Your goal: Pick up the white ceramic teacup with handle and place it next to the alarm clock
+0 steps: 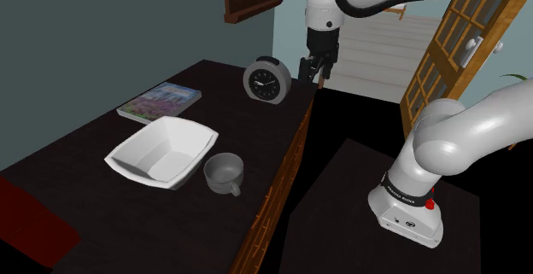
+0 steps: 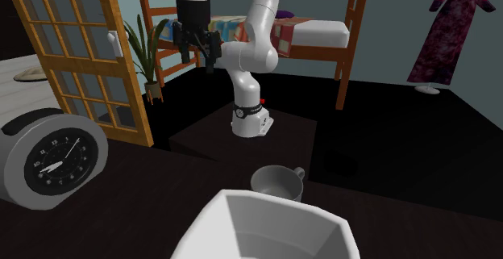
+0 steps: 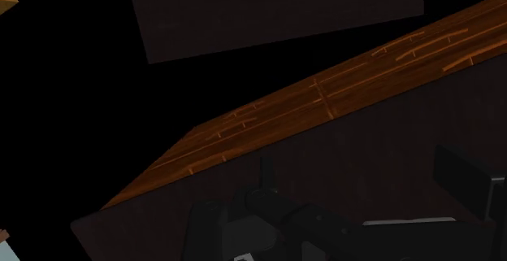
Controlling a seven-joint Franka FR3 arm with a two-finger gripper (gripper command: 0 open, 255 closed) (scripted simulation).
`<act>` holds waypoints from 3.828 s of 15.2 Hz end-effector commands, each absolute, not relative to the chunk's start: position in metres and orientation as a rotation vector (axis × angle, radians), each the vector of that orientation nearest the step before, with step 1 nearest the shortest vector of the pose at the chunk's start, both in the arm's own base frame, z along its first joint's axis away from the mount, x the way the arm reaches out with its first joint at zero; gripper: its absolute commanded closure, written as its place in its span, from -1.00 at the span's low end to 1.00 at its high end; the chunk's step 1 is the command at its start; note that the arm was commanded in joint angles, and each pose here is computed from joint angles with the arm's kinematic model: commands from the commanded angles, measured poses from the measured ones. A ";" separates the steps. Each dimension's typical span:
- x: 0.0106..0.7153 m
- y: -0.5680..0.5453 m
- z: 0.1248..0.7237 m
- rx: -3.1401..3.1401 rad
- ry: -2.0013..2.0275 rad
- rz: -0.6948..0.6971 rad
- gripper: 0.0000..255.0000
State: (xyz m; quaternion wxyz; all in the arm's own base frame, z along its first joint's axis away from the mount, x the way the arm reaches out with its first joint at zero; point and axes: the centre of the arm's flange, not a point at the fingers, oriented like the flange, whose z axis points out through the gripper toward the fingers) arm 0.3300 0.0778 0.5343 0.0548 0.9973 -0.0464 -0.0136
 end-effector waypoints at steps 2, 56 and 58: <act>0.343 0.111 0.517 3.033 -0.137 -0.047 -1.00; 0.432 0.413 0.344 3.070 -0.087 -0.096 1.00; 0.432 0.413 0.354 3.070 -0.087 -0.096 1.00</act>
